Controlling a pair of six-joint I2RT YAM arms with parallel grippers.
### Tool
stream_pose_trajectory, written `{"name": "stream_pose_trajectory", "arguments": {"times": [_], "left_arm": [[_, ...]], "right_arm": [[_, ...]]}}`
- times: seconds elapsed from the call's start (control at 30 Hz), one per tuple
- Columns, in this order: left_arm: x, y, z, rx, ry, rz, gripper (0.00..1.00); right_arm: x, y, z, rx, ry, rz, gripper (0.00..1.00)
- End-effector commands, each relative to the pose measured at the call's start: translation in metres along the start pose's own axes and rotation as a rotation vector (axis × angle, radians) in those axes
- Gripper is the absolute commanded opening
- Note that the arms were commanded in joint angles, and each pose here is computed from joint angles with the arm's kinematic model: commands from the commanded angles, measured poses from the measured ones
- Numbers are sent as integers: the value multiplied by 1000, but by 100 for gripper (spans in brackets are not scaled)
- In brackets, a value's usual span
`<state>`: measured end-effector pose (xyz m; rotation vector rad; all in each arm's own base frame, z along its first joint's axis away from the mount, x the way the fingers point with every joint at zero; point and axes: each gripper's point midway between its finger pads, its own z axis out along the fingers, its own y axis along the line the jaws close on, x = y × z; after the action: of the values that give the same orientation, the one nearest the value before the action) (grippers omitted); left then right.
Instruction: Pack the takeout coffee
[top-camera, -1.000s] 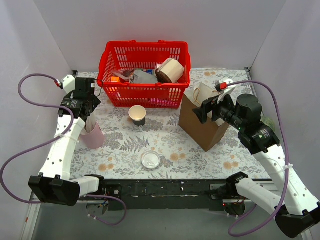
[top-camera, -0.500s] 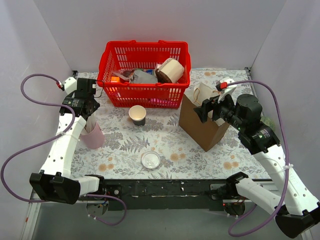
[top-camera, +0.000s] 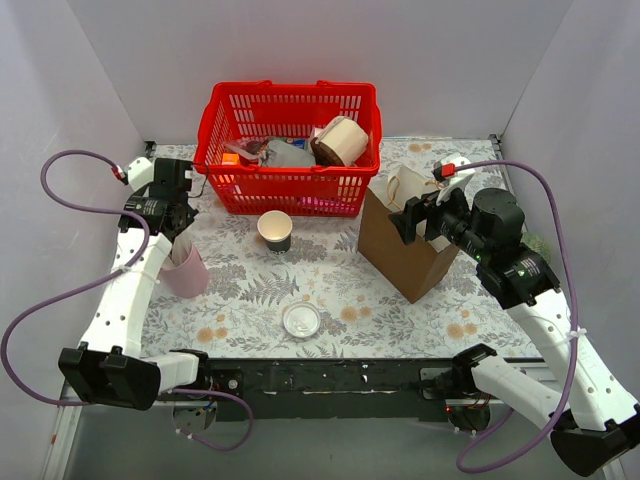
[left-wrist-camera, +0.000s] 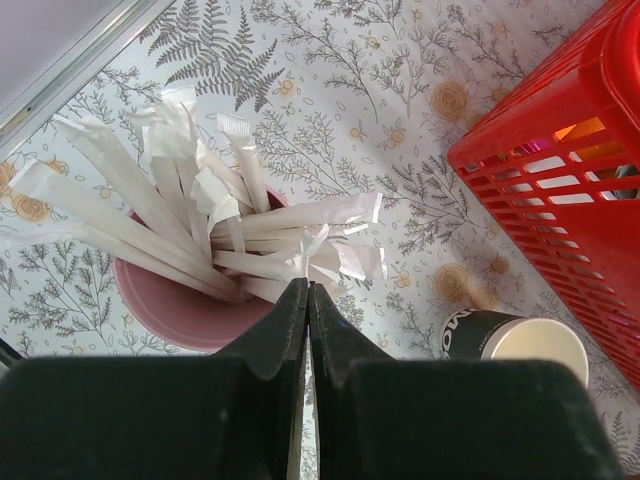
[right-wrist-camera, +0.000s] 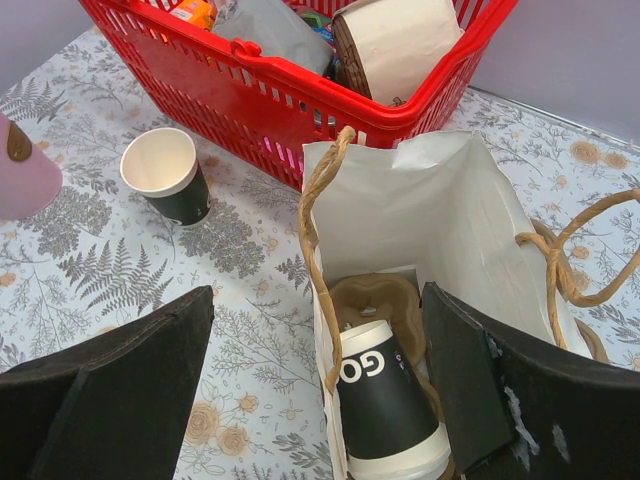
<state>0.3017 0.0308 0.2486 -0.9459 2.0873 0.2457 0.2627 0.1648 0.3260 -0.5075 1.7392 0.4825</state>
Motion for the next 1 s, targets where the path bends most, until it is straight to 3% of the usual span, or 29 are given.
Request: {"name": "stream_pose_trajectory", "arguments": {"times": [0.0,0.5,0.73,0.83,0.97], "left_arm": [[-23,10,-21,8,-72,-40,0],[-73,10,-76,129,-191,-74,2],[-65,10,-67,113,-173,-58,0],[-79,-2,-83,206,-209,-84,0],[-124,-15,-134,380,-334,-168,0]], "right_arm": [[-18,1,-5,-2,-50,-12,92],[-33,25,-9,-136,-95,-27,92],[-31,23,-6,-122,-80,-21,92],[-36,36,-7,-199,-95,-42,92],[-40,64,-11,-377,-114,-94,92]]}}
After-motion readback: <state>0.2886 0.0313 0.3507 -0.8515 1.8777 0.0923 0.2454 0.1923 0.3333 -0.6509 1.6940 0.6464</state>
